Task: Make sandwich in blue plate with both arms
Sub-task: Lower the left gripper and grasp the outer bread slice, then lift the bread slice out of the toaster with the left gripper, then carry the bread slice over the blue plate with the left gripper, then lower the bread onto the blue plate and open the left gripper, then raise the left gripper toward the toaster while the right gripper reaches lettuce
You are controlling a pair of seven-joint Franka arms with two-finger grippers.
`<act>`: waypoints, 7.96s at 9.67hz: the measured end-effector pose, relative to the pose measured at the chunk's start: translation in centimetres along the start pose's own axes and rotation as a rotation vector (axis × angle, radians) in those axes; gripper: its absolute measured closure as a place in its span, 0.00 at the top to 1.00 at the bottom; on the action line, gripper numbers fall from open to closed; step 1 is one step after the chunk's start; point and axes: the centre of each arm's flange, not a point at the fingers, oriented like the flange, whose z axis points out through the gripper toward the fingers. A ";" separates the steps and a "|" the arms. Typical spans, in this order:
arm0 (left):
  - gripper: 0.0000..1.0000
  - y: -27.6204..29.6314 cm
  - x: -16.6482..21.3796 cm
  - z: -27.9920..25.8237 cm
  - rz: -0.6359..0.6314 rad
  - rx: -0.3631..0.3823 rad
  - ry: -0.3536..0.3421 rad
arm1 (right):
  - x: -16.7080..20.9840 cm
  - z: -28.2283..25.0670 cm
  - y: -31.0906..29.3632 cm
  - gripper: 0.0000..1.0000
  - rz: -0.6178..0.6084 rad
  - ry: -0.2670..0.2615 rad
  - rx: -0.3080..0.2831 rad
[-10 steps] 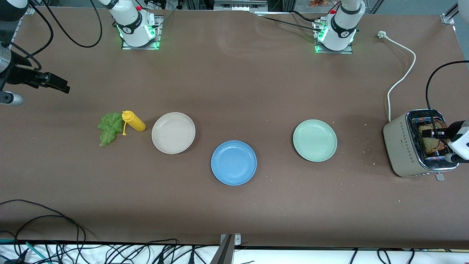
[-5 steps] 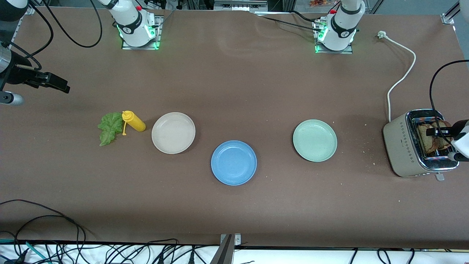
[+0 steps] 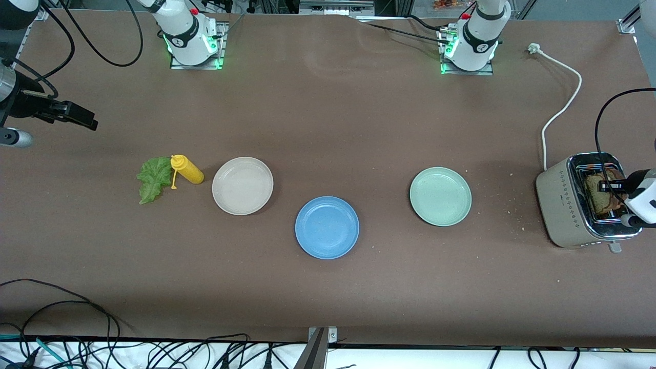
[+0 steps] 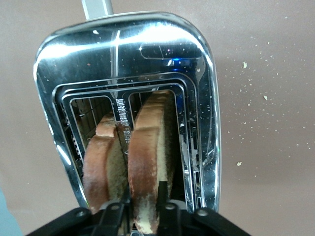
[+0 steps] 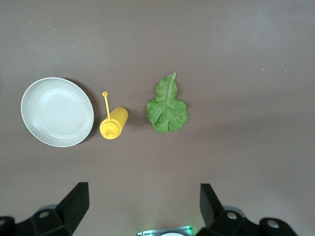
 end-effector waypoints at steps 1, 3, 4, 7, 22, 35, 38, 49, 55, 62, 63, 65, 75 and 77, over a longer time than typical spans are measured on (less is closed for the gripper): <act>0.14 0.1 0.0 0.0 0.000 0.000 0.000 | 0.0 0.0 0.0 1.00 0.000 0.000 0.000; 0.13 0.1 0.0 -0.1 -0.001 0.000 0.001 | 0.0 0.0 0.0 1.00 0.000 0.000 0.000; 0.13 0.0 0.1 -0.2 -0.003 0.001 0.005 | 0.0 0.0 0.0 1.00 0.000 0.000 0.000; 0.11 -0.3 -0.6 -3.3 -0.011 0.011 0.042 | 0.0 0.0 0.0 1.00 0.001 -0.001 0.000; 0.09 24.7 -6.0 -14.9 -0.484 -0.467 -0.047 | 0.0 0.0 0.0 1.00 0.001 -0.001 0.000; 0.09 57.6 -2.2 -5.1 -0.683 -0.838 0.135 | 0.0 0.0 -0.1 1.00 -0.001 -0.001 0.000; 0.09 60.3 -0.4 -3.3 -0.685 -0.886 0.172 | 0.0 0.0 -0.1 1.00 -0.001 -0.001 0.000; 0.09 64.4 2.4 1.8 -0.688 -0.881 0.175 | 0.2 0.3 -0.1 1.00 -0.001 -0.004 -0.001; 0.24 64.0 2.9 2.0 -0.694 -0.871 0.191 | 0.5 0.7 -0.4 1.00 -0.005 -0.010 -0.002; 0.89 62.6 3.6 2.7 -0.620 -0.706 0.182 | 0.5 0.8 -0.9 1.00 -0.013 -0.012 -0.003; 0.90 62.2 3.6 2.7 -0.599 -0.676 0.173 | 0.6 1.1 -1.2 1.00 -0.019 -0.016 -0.004; 0.98 61.9 3.2 2.9 -0.541 -0.615 0.135 | 0.8 1.4 -1.3 1.00 -0.021 -0.023 -0.006; 1.00 34.0 1.4 -11.5 -0.632 -0.231 0.109 | 1.3 4.8 -2.2 1.00 -0.036 -0.141 -0.032; 1.00 30.5 0.1 -13.6 -0.622 -0.177 0.139 | 1.9 5.9 -1.6 1.00 -0.023 -0.159 -0.036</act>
